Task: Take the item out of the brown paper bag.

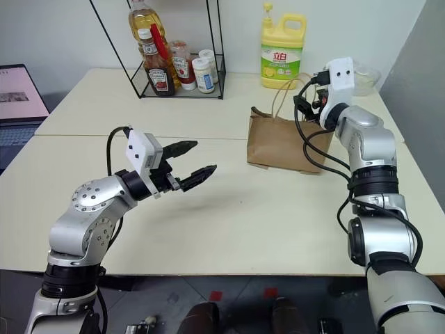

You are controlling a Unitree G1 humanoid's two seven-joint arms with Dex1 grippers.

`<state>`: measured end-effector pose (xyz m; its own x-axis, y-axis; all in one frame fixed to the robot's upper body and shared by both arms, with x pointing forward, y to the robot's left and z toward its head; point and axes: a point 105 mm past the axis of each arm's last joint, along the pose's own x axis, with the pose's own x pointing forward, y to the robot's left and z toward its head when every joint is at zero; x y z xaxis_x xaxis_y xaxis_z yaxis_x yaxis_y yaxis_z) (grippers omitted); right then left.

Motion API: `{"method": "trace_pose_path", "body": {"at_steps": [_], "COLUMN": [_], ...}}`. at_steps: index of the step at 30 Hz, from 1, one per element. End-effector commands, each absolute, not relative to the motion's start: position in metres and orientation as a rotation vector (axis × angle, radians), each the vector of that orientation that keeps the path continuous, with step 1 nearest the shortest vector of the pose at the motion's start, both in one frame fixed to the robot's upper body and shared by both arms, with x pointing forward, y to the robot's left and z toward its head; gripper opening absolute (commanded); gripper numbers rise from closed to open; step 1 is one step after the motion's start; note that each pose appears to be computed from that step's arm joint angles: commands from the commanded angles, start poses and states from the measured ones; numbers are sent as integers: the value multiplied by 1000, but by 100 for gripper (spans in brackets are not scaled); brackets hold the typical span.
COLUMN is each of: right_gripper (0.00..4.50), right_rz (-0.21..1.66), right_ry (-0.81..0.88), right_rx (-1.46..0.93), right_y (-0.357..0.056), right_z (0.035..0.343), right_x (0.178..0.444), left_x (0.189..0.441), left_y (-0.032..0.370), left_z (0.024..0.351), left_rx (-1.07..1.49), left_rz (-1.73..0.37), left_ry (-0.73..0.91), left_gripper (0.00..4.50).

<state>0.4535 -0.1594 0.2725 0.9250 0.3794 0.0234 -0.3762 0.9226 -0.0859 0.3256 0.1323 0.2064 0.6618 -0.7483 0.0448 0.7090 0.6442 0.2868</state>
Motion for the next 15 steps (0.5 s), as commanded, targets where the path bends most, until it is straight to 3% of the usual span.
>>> {"method": "trace_pose_path", "body": {"at_steps": [1,7,15], "right_gripper": [213,3,3], "right_rz": [430,465,533], "right_ry": [-131,-144,-184], "right_rx": [-70,-78,-146], "right_y": [-152,-144,-126], "right_z": [303,311,328], "right_x": [449,448,445], "left_x": [326,331,332], "left_y": [136,147,161], "left_z": [217,215,212], "left_rx": [288,296,308], "left_rz": [-818,-776,-731], "left_ry": [-207,-196,-175], "left_gripper": [415,415,415]}}
